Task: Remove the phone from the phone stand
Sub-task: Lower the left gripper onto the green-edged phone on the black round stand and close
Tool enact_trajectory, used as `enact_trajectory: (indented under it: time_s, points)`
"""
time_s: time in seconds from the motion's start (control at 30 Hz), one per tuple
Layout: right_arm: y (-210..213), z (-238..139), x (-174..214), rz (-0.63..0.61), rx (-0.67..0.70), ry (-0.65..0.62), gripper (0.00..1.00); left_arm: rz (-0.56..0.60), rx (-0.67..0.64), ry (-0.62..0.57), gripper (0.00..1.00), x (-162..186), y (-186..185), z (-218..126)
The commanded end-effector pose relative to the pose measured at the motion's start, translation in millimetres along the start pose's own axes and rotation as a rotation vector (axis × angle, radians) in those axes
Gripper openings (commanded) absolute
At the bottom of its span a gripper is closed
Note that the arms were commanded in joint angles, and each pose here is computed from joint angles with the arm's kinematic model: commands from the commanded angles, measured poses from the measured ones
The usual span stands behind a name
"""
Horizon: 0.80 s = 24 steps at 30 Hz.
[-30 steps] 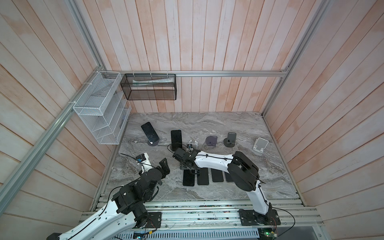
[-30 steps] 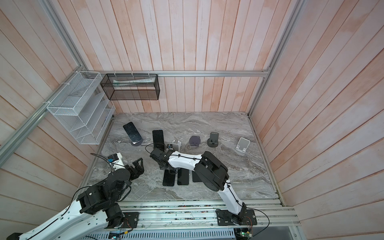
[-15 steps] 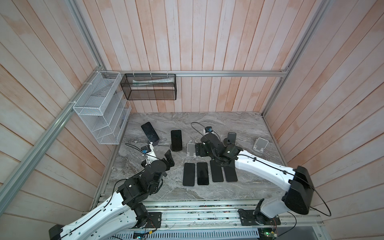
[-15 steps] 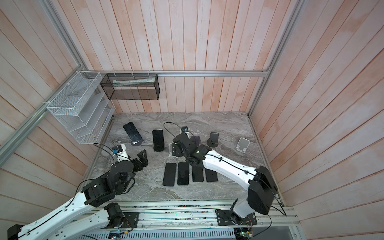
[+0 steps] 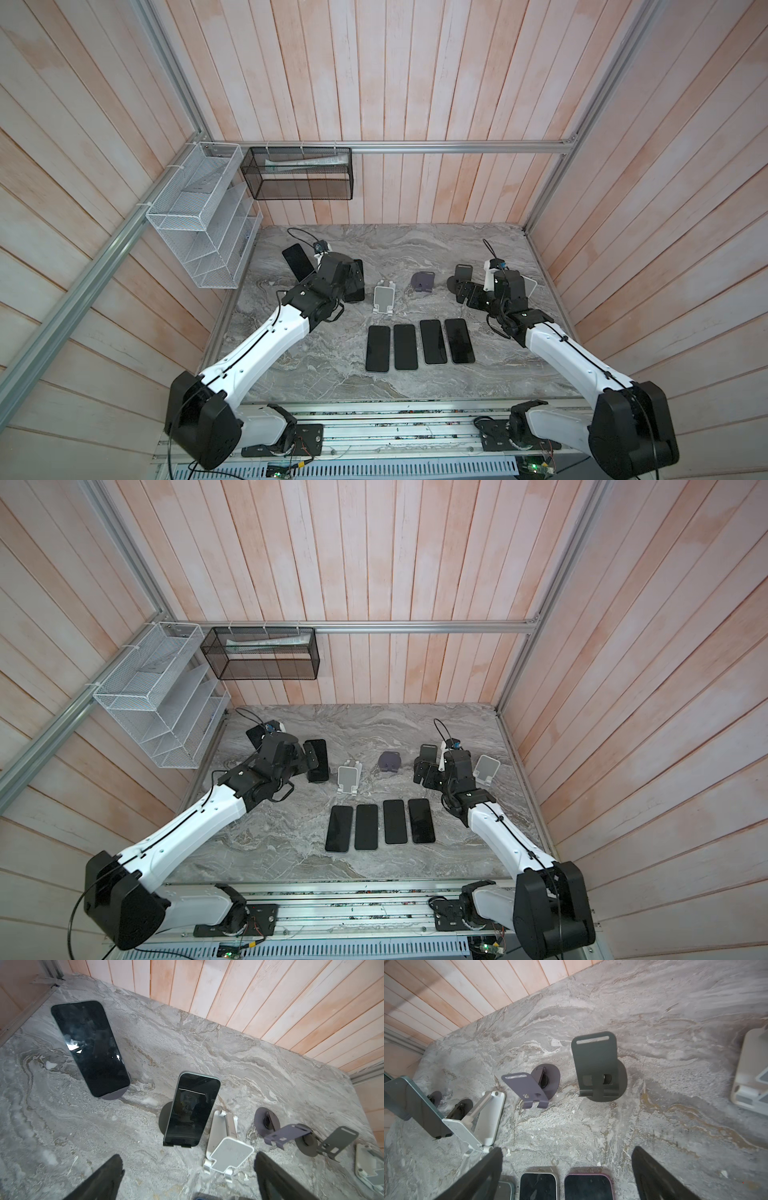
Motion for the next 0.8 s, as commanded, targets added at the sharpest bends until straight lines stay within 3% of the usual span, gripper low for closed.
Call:
enact_trajectory:
  time_s: [0.0, 0.27, 0.5, 0.77]
  points:
    - [-7, 5, 7, 0.023, -0.031, 0.01, 0.98, 0.102, -0.016, 0.069, 1.0, 1, -10, 9]
    - [-23, -4, 5, 0.091, -0.081, -0.081, 0.97, 0.194, -0.091, 0.116, 1.0, 2, -23, 45]
    - [-26, -3, 5, 0.094, -0.096, -0.068, 0.98, 0.242, -0.077, 0.143, 1.0, 3, -37, 72]
    - [-29, -9, 3, 0.094, -0.062, -0.087, 0.98, 0.218, -0.183, 0.193, 1.0, -1, -30, 100]
Point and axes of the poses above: each gripper's point midway between its finger pads, its own z axis out along the fingers, its own y axis along the line the jaws close on, x = y × z, the point moved 5 cm from there along -z, back along the fingers, and after that the axes turned 10 degrees about -z, right-handed, at the moved point
